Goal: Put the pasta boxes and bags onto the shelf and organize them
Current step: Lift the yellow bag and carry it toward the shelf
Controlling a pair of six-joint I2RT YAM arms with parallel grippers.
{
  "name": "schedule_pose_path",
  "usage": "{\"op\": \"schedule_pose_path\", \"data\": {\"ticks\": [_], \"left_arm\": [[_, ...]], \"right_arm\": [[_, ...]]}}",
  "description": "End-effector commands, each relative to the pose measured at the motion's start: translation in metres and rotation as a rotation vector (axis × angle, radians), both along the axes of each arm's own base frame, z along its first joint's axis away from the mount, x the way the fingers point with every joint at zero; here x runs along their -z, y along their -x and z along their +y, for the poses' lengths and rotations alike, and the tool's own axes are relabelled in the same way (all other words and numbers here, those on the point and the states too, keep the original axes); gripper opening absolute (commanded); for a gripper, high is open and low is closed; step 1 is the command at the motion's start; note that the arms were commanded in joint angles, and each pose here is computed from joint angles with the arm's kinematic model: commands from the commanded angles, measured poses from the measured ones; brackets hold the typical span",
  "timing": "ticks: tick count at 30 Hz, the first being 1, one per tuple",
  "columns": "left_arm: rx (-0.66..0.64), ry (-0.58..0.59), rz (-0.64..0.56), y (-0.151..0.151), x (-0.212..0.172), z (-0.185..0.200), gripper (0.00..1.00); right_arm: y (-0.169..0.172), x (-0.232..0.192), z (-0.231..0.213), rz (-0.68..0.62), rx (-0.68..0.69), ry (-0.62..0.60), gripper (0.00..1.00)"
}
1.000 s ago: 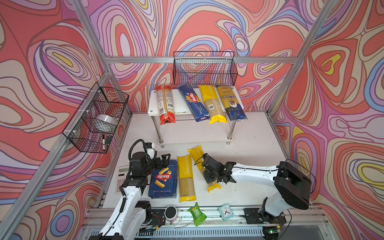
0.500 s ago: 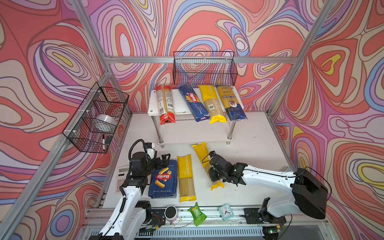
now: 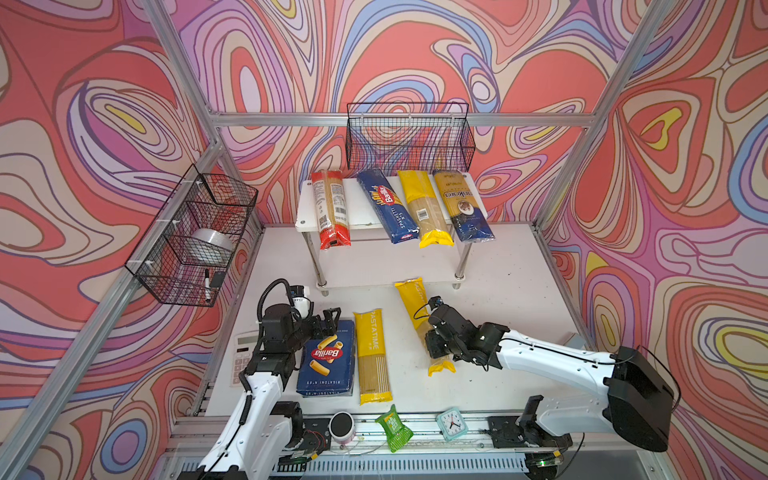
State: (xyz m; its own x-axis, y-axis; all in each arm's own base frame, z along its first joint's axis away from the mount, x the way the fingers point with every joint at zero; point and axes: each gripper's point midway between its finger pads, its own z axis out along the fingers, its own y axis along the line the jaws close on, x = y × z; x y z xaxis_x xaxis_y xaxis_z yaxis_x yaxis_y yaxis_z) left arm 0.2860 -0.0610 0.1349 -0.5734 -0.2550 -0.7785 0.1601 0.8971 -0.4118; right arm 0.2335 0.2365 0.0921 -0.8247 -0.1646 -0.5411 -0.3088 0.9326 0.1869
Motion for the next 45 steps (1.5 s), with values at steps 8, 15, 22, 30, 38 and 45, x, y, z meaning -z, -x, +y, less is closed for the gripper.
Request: {"op": "schedule_pose_path", "data": {"ticks": [8, 15, 22, 30, 38, 45], "left_arm": [[-0.009, -0.004, -0.014, 0.001, -0.001, 0.002, 1.00], [-0.011, -0.004, -0.014, 0.001, -0.001, 0.002, 1.00], [-0.008, -0.004, -0.013, 0.001, -0.001, 0.002, 1.00], [0.003, 0.000, -0.012, 0.001, -0.001, 0.000, 1.00], [0.006, -0.001, -0.014, 0.002, -0.001, 0.000, 1.00], [0.004, 0.000, -0.010, 0.001, 0.000, 0.000, 1.00]], "right_arm": [[-0.057, -0.069, 0.008, -0.215, 0.067, -0.094, 0.00], [-0.089, -0.078, -0.008, -0.251, 0.113, -0.113, 0.00], [-0.116, -0.082, -0.013, -0.268, 0.114, -0.113, 0.00], [-0.145, -0.087, -0.016, -0.269, 0.108, -0.104, 0.00], [-0.175, -0.085, -0.019, -0.289, 0.129, -0.112, 0.01], [-0.197, -0.085, -0.029, -0.303, 0.168, -0.099, 0.01]]}}
